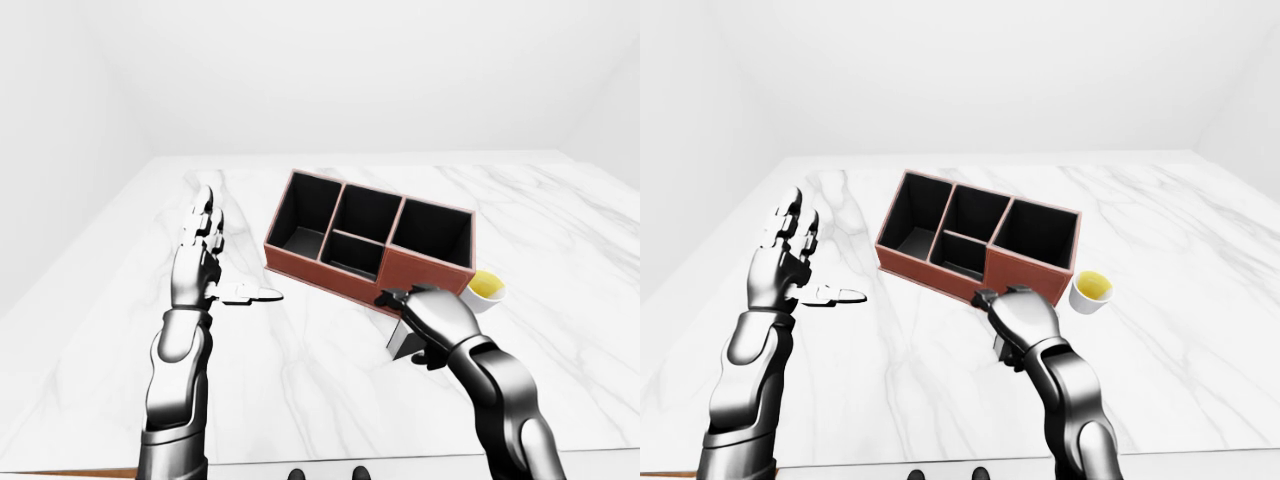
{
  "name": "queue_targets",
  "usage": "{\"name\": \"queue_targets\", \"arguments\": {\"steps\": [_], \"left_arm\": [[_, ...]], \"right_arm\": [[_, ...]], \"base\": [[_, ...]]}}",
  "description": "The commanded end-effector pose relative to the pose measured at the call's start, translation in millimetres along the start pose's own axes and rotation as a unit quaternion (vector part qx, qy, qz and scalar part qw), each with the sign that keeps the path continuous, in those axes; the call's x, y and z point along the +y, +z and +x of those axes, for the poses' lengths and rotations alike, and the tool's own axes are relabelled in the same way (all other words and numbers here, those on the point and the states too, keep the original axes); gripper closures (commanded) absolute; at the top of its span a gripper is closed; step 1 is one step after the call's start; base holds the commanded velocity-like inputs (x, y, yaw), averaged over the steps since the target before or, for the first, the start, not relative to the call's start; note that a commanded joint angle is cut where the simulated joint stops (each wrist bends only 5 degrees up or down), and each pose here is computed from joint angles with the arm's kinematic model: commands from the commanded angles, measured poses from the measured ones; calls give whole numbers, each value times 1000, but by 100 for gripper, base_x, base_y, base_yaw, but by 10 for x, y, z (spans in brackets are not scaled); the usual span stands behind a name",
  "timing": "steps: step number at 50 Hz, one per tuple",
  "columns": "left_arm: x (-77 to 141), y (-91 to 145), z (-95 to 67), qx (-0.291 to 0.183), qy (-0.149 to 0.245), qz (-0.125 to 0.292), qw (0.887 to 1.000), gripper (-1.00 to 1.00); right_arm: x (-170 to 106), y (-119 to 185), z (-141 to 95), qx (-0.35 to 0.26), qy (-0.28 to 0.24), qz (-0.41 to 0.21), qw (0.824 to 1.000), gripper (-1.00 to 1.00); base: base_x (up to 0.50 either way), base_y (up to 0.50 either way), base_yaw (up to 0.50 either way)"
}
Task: Pick up the book and place it in the right compartment of the caddy.
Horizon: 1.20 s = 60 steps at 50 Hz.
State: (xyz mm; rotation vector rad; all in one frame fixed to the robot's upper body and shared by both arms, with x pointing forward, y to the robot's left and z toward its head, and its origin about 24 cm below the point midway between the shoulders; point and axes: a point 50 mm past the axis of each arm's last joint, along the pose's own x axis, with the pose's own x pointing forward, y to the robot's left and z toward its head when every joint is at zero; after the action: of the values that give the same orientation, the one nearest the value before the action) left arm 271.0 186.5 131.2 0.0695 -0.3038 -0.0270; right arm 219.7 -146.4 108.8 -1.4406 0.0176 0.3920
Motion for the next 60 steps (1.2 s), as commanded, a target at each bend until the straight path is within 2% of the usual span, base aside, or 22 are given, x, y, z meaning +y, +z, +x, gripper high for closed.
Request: {"name": "queue_targets", "arguments": {"steps": [1,22,40,60], "left_arm": [[7,-44,0,9,1,-2,1000,-100],[-2,-118,12,25,1,-4,1000,-100],[-3,-112,22,23,0,-4,1000,-100],[23,-135,8,29,5,-5,1000,-100]], "right_arm": [[84,-56,68,9,24,0,1000,-29],[100,-125,181,18,38,-7,999,-28],[115,-165,202,27,44,-12,999,-16],[175,-207,256,34,62,-15,997,-18]], "base": [[0,0,0],[0,0,0],[0,0,0],[0,0,0]]}}
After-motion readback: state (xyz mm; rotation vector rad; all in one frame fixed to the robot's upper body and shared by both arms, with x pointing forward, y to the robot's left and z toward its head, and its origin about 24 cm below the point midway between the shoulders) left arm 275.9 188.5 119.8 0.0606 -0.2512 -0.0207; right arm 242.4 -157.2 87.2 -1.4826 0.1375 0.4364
